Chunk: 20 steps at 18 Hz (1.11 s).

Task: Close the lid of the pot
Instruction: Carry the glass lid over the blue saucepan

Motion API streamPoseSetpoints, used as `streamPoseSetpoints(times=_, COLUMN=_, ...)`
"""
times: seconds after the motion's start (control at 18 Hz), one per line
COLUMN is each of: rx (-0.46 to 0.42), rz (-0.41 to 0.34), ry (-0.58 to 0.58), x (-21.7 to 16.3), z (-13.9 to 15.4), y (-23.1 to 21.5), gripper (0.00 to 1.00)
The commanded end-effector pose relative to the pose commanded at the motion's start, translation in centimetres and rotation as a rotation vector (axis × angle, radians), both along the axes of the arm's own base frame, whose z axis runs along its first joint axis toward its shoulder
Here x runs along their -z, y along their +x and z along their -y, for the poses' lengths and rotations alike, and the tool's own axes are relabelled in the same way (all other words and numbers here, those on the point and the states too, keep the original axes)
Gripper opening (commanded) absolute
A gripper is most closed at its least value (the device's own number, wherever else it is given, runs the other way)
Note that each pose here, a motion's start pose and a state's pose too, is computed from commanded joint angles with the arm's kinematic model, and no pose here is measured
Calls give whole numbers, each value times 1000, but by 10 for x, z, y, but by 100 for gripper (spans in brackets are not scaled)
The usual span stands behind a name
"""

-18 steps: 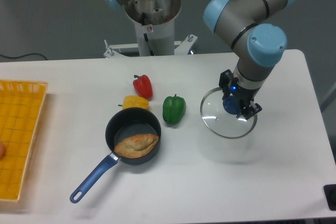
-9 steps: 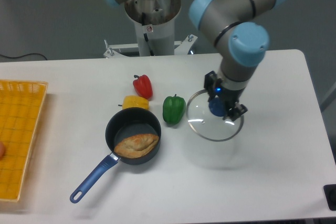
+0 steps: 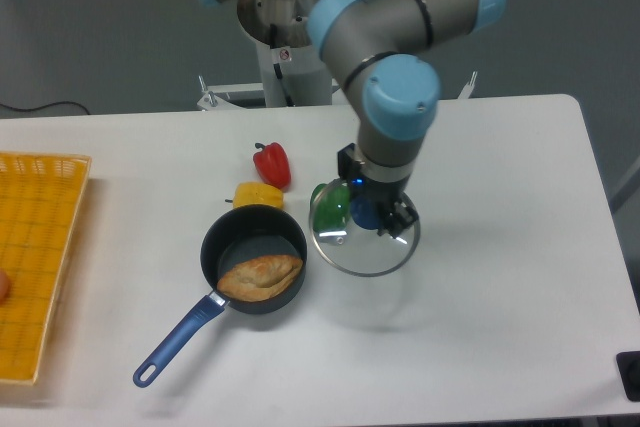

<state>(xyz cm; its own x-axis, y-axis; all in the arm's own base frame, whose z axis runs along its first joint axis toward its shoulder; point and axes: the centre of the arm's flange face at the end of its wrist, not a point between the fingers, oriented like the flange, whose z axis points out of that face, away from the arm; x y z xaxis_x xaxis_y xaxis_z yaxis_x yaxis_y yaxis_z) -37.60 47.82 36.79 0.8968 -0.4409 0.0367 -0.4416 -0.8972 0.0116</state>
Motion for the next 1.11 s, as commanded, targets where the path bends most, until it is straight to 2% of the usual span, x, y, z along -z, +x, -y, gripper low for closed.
streamPoseSetpoints(times=0.17, rx=12, rz=-18, ry=-36, x=-3, z=-4, y=10, gripper=60)
streamPoseSetpoints(times=0.5, rx=-21, rz=-28, ry=-32, x=-6, z=-15, y=26, gripper=60)
streamPoseSetpoints(times=1.11, rx=-43, rz=-37, ry=-29, x=24, z=-66, y=73, gripper=60)
